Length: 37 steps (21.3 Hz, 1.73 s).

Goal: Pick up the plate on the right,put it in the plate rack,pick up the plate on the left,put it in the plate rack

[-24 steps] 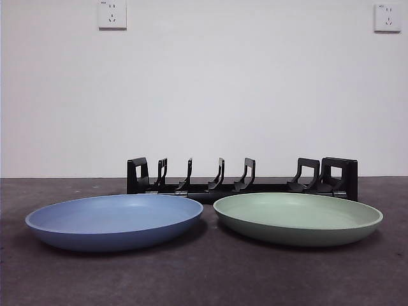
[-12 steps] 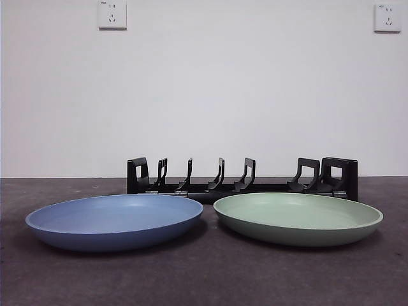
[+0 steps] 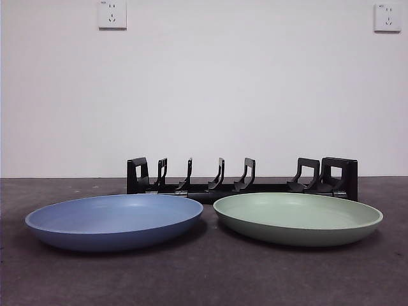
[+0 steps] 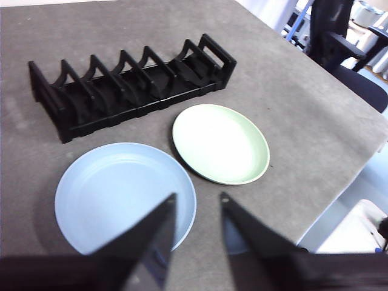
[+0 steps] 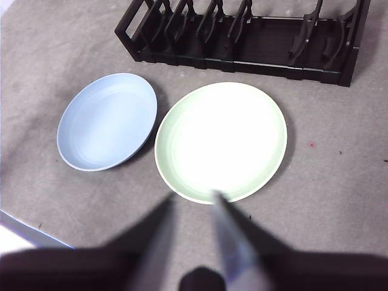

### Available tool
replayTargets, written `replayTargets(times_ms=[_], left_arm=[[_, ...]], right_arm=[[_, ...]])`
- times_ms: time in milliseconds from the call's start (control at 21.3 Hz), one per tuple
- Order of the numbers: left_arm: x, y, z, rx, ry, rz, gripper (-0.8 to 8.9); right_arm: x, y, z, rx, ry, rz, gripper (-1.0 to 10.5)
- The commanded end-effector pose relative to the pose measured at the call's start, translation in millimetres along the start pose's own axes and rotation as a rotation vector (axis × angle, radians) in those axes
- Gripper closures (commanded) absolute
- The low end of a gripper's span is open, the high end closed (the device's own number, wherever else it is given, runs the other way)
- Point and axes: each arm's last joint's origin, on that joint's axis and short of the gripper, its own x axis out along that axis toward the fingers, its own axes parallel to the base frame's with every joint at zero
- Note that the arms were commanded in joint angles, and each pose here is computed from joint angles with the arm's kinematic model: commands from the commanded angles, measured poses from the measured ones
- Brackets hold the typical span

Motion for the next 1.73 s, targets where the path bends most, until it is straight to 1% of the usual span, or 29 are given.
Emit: replayTargets(times_ms=[47,94,281,375,468,562,656,796,984,1077,1218,1499,1733], left_arm=[[-2,-5,6,0.078,-0.018,-0.044,1.53],[0,-6,8,0.1,-0.023,-0.072,1.53],[10,-8,12,0.16,0.007,-0.13,1.53],[18,-12,15,0.249,0.011,-0.184,1.53],[26,-18,20,0.345,-0.002,-0.241,1.53],[34,-24,25,0.45,0.007,-0.291,1.53],[43,-30,31,0.5,0.028,-0.325,1.53],[56,-39,38,0.575,0.06,-0.332,1.53],[77,-49,43,0.682,0.118,-0.279,1.53],[86,-52,42,0.709,0.147,-0.284,1.53],[98,-57,40,0.719,0.178,-0.317,1.53],[108,-60,41,0.738,0.168,-0.324,1.53],[109,-60,42,0.743,0.16,-0.298,1.53]], right_arm=[[-3,1,2,-0.006,-0.018,0.003,3.7],[-2,1,4,0.004,-0.017,0.003,3.4],[1,-1,7,0.017,-0.004,0.005,3.4],[7,-5,10,0.03,0.019,0.006,3.5],[16,-10,15,0.062,0.043,0.008,3.5],[31,-19,23,0.083,0.069,0.008,3.5],[48,-29,29,0.121,0.106,0.007,3.5],[80,-47,36,0.167,0.19,0.004,3.5],[128,-75,37,0.219,0.304,-0.041,3.5],[148,-86,35,0.242,0.356,-0.045,3.5],[178,-94,30,0.237,0.423,-0.071,3.5],[215,-95,23,0.2,0.484,-0.074,3.5],[240,-95,15,0.168,0.535,-0.113,3.5]])
